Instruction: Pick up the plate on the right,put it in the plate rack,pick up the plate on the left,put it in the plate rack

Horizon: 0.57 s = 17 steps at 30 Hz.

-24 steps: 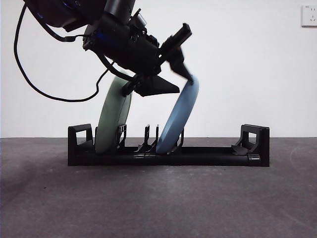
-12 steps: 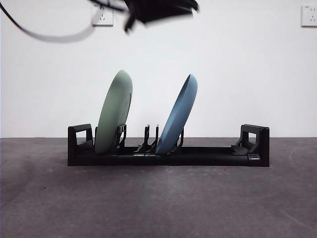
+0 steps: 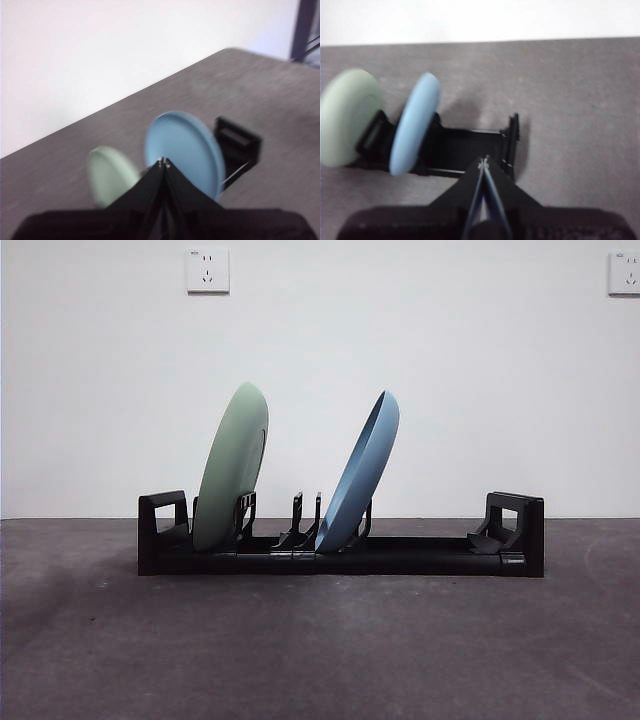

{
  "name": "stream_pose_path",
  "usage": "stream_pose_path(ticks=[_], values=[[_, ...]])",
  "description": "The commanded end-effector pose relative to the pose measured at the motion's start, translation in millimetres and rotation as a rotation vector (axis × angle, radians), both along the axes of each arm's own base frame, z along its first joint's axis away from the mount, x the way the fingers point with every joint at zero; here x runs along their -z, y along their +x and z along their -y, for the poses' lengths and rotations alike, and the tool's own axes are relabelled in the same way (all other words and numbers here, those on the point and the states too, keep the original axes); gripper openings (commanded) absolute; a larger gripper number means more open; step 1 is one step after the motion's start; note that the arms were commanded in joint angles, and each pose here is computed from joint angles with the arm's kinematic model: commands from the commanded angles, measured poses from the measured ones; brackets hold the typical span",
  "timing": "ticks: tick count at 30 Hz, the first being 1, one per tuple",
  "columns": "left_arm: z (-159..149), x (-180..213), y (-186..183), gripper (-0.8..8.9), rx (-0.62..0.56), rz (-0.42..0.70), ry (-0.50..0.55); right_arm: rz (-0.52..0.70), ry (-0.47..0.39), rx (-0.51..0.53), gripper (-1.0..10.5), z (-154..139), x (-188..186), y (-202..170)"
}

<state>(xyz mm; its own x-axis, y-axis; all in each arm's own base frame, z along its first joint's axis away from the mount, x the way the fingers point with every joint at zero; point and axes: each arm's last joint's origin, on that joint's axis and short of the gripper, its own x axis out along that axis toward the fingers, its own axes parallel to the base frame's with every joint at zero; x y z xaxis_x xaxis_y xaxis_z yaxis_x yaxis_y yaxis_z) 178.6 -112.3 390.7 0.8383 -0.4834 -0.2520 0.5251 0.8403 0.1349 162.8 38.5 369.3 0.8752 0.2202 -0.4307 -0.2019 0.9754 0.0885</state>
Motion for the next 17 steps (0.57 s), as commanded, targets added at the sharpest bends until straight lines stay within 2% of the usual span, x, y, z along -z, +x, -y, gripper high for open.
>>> stream_pose_path(ticks=[1,4,7,11,14,17], values=[[-22,12,-4,-0.08,-0.077,-0.005,0.040,0.005,-0.019,0.010,-0.1,0,19,-2],[-42,31,-16,-0.08,-0.147,-0.014,0.033,-0.002,-0.015,0.015,-0.1,0,40,-8],[-58,55,-29,-0.08,-0.215,-0.031,0.014,0.005,-0.034,0.072,-0.1,3,60,-15],[-80,92,-60,-0.08,-0.314,-0.027,-0.063,0.011,0.014,0.094,-0.1,8,87,-33],[-86,93,-76,-0.04,-0.328,-0.002,-0.090,-0.015,0.094,0.135,0.0,8,88,-34],[-85,93,-75,-0.04,-0.327,-0.014,-0.097,-0.016,0.096,0.134,0.0,8,88,-34]])
